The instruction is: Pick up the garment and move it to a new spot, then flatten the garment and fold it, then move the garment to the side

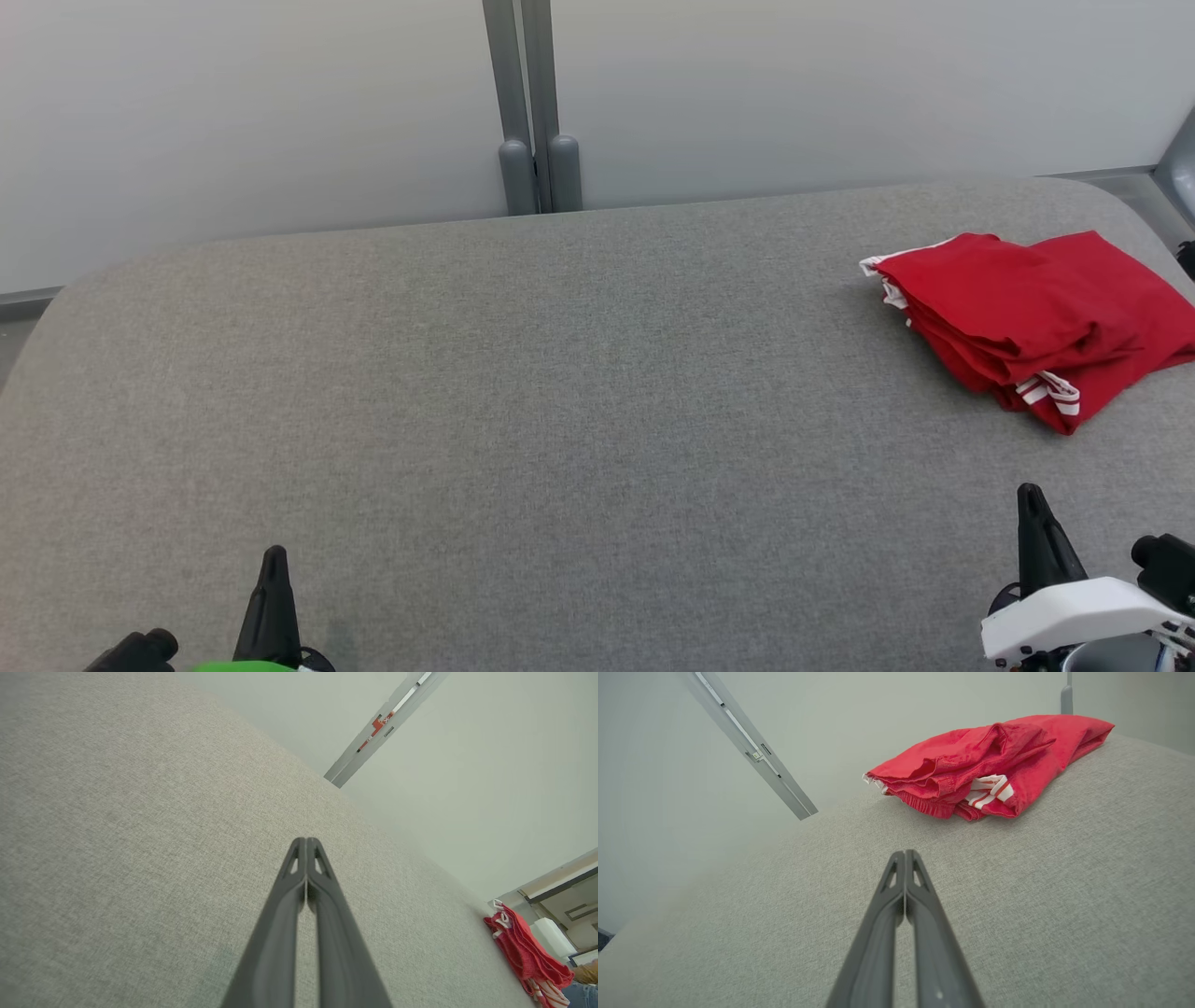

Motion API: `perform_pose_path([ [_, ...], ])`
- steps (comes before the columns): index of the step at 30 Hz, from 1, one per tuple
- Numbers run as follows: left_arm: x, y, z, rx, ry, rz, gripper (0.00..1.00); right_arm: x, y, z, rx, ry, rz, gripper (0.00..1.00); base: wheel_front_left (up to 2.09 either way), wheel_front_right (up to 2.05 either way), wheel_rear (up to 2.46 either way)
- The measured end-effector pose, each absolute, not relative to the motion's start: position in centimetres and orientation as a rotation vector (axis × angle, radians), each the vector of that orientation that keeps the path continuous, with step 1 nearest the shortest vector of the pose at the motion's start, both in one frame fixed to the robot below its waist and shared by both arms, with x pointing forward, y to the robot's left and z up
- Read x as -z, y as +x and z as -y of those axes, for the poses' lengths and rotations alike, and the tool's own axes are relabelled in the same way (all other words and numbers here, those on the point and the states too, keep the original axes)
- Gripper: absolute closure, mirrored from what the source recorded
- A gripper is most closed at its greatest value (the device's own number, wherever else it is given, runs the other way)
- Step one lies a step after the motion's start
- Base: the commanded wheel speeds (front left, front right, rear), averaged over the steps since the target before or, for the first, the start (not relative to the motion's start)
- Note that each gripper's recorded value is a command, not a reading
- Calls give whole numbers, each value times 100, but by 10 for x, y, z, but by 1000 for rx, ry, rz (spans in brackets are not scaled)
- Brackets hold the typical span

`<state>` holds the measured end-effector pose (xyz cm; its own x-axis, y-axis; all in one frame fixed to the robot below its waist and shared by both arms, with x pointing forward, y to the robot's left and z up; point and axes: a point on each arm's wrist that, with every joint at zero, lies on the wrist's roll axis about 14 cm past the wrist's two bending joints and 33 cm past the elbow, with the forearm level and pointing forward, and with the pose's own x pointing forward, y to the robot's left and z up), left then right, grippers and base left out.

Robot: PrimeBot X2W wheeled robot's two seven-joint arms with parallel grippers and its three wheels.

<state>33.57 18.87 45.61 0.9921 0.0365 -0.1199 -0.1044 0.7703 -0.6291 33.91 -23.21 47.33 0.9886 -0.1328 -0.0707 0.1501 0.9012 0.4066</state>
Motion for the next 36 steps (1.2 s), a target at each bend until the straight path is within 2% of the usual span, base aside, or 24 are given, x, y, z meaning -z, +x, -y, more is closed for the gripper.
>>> perform_pose_path([
  [36,-474,361,-194,-84,-1109,-74,100,-485,362,221,125,974,-18,100,0,0,0],
])
